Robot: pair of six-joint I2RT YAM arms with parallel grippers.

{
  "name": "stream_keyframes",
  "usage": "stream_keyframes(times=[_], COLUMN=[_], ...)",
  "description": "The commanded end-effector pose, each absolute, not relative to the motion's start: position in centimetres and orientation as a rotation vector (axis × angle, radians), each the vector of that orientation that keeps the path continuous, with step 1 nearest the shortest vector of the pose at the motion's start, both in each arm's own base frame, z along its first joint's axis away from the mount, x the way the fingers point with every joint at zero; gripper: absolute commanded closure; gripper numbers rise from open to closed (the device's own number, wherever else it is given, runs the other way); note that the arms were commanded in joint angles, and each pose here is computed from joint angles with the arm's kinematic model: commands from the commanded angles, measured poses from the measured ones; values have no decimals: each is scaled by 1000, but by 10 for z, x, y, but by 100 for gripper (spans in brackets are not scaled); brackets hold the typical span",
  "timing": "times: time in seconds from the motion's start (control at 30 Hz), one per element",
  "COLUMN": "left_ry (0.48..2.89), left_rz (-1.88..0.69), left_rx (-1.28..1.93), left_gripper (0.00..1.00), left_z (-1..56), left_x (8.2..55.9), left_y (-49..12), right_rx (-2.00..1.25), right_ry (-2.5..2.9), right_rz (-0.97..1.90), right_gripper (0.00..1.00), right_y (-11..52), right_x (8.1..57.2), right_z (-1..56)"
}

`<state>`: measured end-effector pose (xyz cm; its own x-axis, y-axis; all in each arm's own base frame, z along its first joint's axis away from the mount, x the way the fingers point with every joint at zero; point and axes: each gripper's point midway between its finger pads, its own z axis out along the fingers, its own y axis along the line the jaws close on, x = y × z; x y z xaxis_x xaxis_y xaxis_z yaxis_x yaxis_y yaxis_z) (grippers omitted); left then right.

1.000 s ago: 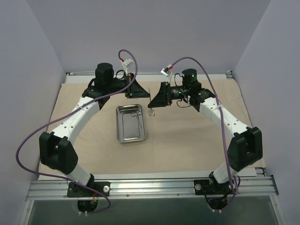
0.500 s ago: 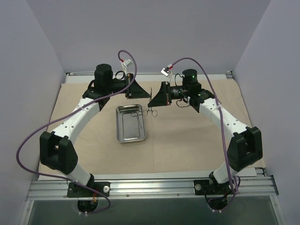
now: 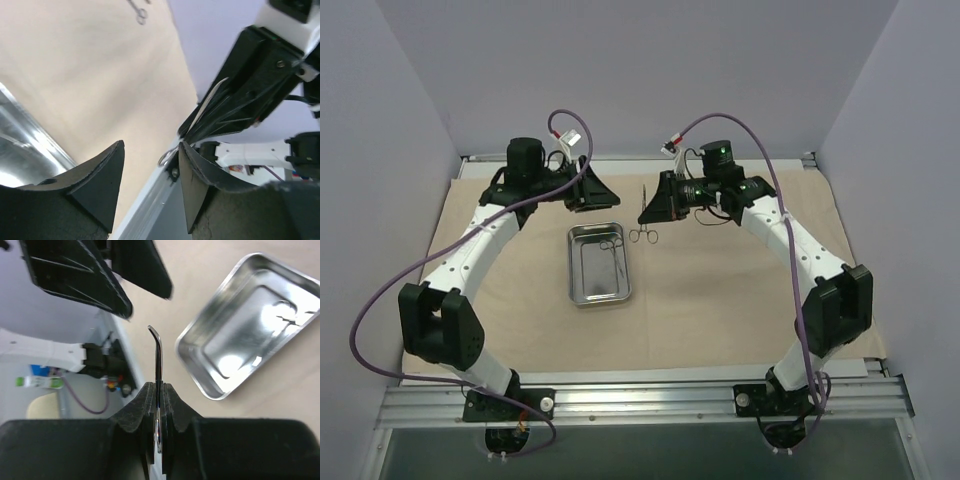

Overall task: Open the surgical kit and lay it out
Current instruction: Place the medical item in the surgical kit.

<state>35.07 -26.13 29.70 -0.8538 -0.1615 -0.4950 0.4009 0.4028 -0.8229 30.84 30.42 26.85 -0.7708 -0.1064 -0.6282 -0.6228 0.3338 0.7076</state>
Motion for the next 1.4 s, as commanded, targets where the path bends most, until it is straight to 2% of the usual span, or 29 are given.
stream_keyframes(times=[0.0,0.17,0.27,0.3,0.4,0.67,0.8,1.03,1.07,1.27,1.37], left_ry=[2245,2101,1964,1843,1843,1890,1909,1930,1926,1925,1928], left_rz=[-1241,-1419,-1606,-1610,-1689,-1704,-1710,-1717,-1718,-1734,-1745], left_rx=[168,362,420,493,513,554,558,535,537,550,565], left_gripper=[44,38,37,35,34,34,38,60,67,82,95], left_z=[277,301,325,341,344,336,333,329,331,332,331], left_x=[366,352,344,347,340,331,329,336,336,336,333], left_y=[-226,-245,-259,-265,-281,-314,-320,-324,-324,-328,-329], right_rx=[-675,-707,-760,-764,-774,-779,-785,-793,-795,-800,-794], right_ry=[2292,2266,2216,2202,2168,2168,2150,2140,2139,2127,2121], right_rz=[1106,1207,1346,1369,1429,1466,1492,1520,1523,1539,1535], right_gripper=[100,100,100,100,100,100,100,100,100,100,100], right_y=[277,284,292,294,298,298,300,300,300,301,302], right_x=[329,322,305,302,291,281,279,273,273,268,270], right_z=[239,250,265,268,277,277,281,282,282,285,288])
